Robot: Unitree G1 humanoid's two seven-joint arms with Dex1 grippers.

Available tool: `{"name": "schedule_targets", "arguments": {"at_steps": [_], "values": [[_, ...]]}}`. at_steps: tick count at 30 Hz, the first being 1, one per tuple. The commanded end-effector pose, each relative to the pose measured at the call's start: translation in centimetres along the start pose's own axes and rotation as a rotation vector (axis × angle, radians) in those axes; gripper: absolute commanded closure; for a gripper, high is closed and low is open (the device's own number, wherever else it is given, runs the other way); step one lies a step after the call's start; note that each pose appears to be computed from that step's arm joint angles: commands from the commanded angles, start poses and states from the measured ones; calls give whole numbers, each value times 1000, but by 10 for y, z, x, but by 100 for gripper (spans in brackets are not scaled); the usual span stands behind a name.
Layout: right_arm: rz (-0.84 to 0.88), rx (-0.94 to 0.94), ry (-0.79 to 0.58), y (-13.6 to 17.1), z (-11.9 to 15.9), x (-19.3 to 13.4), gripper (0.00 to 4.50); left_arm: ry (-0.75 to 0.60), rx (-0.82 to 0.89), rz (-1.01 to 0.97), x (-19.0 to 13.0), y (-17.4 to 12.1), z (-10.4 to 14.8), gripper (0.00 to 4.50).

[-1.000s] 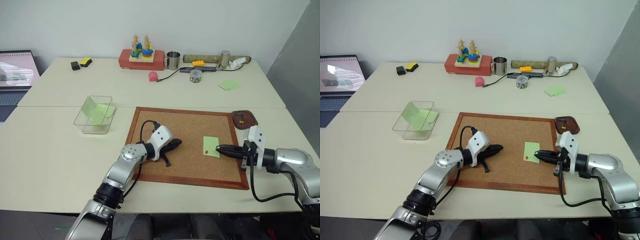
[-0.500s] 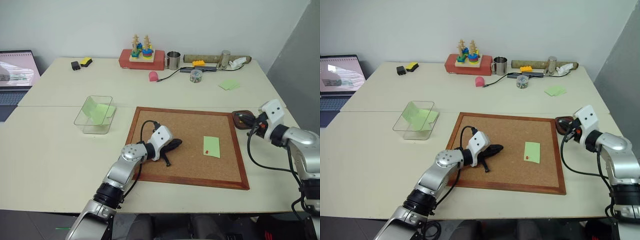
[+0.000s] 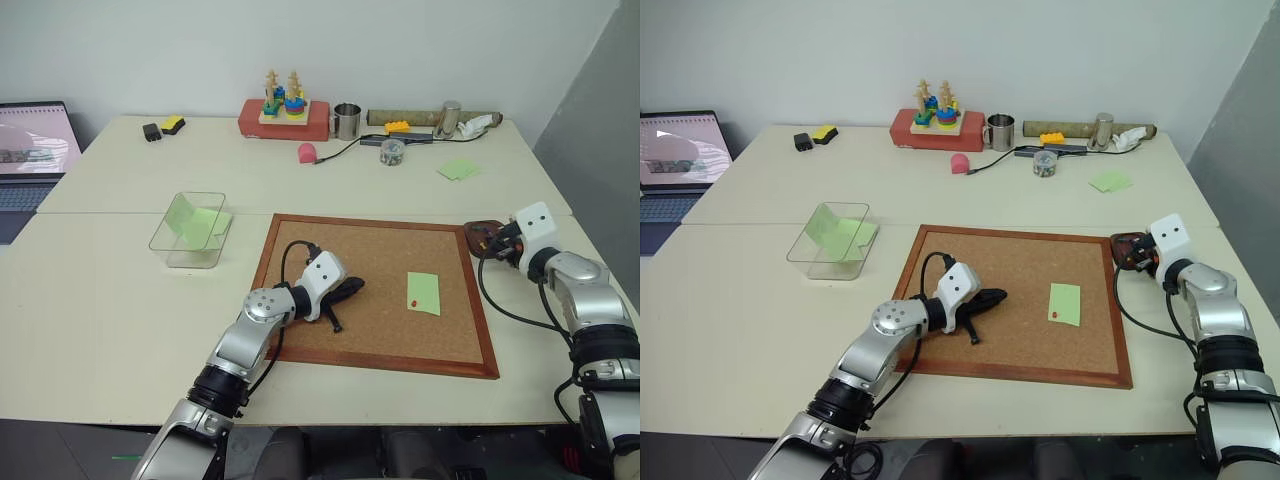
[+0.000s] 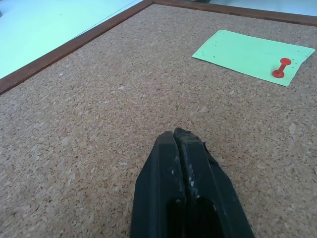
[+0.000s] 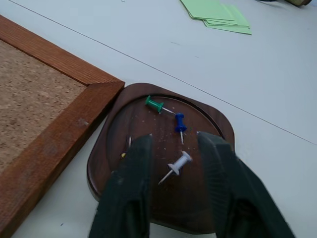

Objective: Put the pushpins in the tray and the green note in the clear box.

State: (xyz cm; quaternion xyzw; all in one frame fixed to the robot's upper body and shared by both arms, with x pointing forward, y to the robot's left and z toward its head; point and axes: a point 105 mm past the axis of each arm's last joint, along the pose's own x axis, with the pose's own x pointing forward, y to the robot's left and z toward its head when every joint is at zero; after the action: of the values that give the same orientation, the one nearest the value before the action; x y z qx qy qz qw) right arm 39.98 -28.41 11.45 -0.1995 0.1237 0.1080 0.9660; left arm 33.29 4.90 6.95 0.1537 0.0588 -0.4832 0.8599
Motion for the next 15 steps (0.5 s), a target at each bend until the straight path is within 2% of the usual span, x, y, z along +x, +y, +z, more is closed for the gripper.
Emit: {"name": "schedule_targets", "arguments": {"at_steps": [1,7,11,15], "values": [[-33,-23,-114,-11,31,-5,197,102,-37,-6,-2,-7,-28,450],[21,-26,-250,-17,69,-28,72,107,-37,-4,-5,-6,-30,450],[178,-33,-312,2,84,-48,72,109,-37,-5,-4,-6,-30,450],[359,-71,-320,37,80,-70,72,106,-32,-8,-2,-5,-29,450]]}}
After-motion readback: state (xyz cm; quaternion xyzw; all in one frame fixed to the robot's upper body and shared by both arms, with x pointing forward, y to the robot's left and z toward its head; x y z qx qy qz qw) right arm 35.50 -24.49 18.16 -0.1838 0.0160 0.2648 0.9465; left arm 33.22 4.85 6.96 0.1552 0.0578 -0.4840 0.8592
